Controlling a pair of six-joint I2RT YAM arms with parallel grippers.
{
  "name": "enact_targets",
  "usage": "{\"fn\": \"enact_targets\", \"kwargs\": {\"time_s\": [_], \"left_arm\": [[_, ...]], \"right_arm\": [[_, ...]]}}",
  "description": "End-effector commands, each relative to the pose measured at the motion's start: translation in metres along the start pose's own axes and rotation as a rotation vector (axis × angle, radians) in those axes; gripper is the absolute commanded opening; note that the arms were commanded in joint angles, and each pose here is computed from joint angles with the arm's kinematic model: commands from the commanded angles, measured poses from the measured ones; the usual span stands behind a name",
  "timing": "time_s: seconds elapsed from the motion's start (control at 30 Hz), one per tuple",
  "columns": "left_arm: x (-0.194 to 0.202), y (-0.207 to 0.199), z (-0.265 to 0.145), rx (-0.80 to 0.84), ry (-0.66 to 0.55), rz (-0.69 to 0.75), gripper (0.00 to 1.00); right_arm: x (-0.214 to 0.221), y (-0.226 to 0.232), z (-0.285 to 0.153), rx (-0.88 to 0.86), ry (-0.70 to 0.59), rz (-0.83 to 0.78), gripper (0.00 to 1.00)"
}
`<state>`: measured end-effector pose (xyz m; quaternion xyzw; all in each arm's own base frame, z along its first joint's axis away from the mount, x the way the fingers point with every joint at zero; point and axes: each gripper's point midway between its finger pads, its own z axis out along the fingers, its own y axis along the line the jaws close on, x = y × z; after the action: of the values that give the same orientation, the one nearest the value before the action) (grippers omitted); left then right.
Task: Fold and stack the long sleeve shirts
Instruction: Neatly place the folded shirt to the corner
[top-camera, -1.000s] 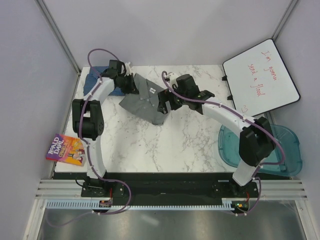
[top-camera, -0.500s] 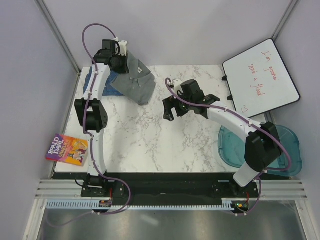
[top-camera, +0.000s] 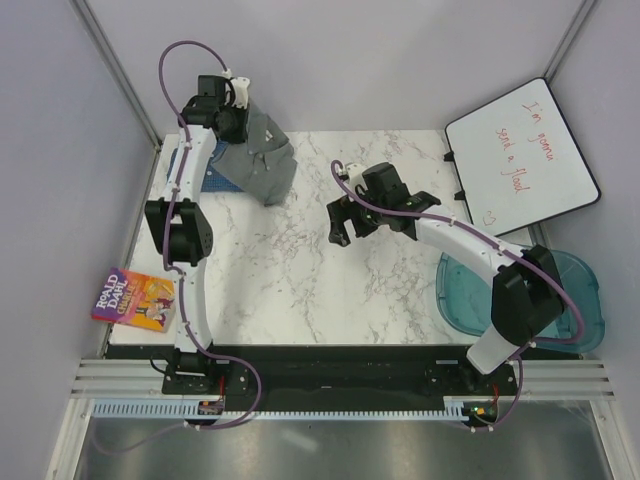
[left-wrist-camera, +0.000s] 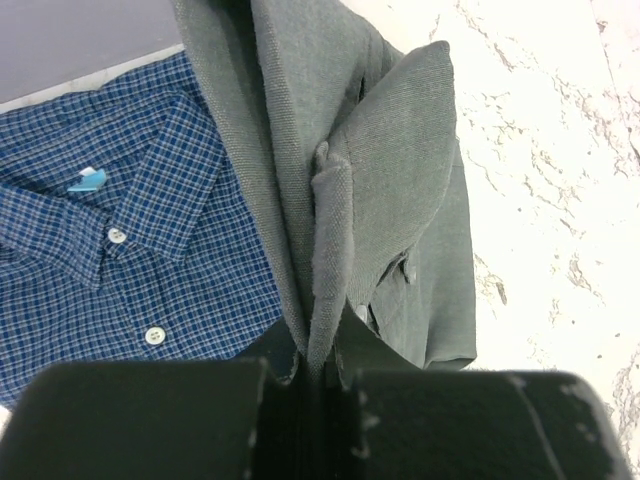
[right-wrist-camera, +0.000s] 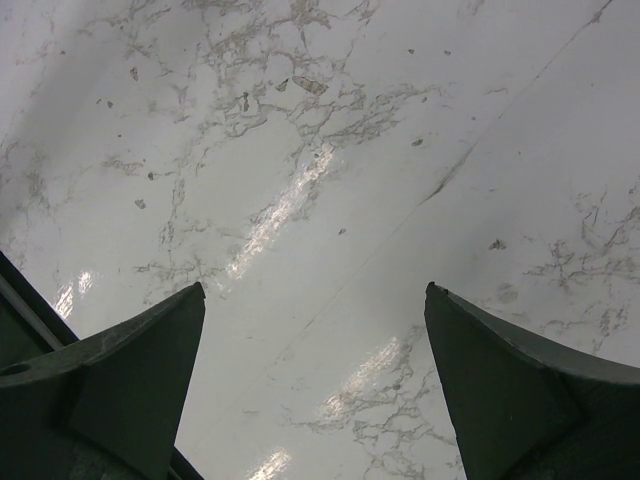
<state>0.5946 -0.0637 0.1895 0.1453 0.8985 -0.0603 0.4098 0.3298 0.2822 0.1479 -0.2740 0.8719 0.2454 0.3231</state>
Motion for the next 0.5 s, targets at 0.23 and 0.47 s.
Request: {"fn": "enact_targets", "kwargs": {"time_s": [0.23, 0.47], "left_arm": [[-0.079, 0.014, -0.076, -0.113, -0.228, 0.056, 0.02], [-0.087, 0.007, -0.091, -0.09, -0.259, 0.047, 0.02]], "right_arm": [[-0.007, 0.001, -0.015, 0.006, -0.031, -0.032, 0.98], [-0.006, 0.0, -0.016, 0.007, -0.026, -0.034, 0.98]]}}
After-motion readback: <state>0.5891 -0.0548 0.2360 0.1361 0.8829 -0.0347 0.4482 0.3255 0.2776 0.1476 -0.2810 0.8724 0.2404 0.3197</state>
